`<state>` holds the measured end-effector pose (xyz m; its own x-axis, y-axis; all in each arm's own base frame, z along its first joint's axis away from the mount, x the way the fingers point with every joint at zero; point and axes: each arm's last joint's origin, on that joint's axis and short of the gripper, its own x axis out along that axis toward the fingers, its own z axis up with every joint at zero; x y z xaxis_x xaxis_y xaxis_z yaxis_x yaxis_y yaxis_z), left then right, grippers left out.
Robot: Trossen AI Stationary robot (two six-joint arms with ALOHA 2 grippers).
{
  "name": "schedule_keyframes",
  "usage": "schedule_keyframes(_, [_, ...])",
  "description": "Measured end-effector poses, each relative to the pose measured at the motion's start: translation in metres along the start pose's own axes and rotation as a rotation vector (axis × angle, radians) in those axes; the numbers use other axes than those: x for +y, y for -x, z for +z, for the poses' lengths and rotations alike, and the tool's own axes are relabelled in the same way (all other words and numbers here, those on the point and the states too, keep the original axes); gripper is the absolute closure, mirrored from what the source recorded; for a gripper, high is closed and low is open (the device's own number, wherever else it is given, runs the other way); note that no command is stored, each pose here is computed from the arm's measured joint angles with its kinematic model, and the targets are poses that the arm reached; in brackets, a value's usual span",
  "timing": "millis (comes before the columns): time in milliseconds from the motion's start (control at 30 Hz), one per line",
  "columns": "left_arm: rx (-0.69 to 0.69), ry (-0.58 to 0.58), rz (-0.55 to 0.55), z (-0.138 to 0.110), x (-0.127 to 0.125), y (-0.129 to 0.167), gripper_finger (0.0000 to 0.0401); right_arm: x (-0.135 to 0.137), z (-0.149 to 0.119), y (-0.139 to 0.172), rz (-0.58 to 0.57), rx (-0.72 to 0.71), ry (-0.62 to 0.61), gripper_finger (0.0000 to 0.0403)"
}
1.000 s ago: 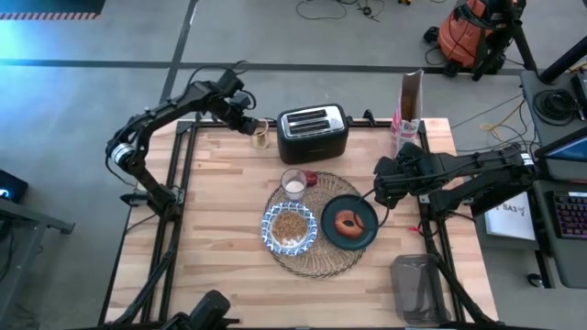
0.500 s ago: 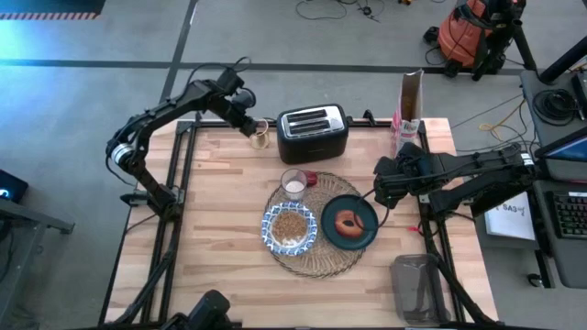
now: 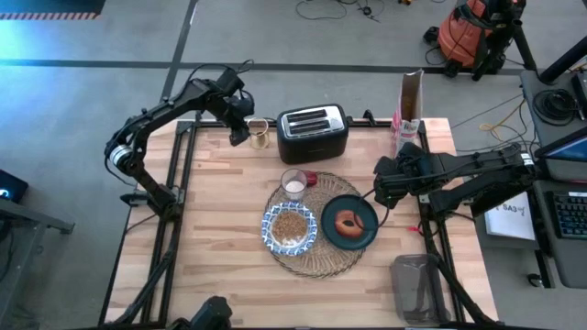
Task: Arrange a breakfast setting
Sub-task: Put the blue spoon to the left of the brown place mat
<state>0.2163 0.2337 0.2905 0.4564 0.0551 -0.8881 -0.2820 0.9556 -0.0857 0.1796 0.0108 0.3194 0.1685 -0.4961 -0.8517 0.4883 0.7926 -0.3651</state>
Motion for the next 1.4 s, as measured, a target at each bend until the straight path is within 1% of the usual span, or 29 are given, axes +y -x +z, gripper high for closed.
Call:
schedule_keyframes(100, [0.008,-0.074,0.002,0.004,-0.006,-0.003,0.0305,0.0,0.0,0.0,0.0,0.0,0.0,0.0076])
schedule_keyframes(267, [0.065,-0.151,0.093,0.009,-0.016,-0.009,0.0305,0.0,0.0,0.0,0.0,0.0,0.0,0.0076])
schedule_keyframes(433, [0.087,-0.207,0.129,0.012,-0.023,-0.013,0.0305,0.0,0.0,0.0,0.0,-0.001,0.0,0.0076])
schedule_keyframes(667, [0.067,-0.22,0.156,0.012,-0.022,-0.021,0.0305,0.0,0.0,0.0,0.001,-0.001,-0.009,0.0076])
schedule_keyframes(833, [0.089,-0.217,0.166,0.007,-0.022,-0.027,0.0305,0.0,0.0,0.0,0.001,-0.002,-0.011,0.0076])
schedule_keyframes(1067, [0.051,-0.224,0.202,0.011,-0.019,-0.028,0.0305,0.0,0.0,0.0,0.002,-0.003,-0.024,0.0076])
schedule_keyframes(1400, [0.074,-0.218,0.195,0.005,-0.02,-0.035,0.0305,0.0,0.0,0.0,0.002,-0.003,-0.037,0.0076])
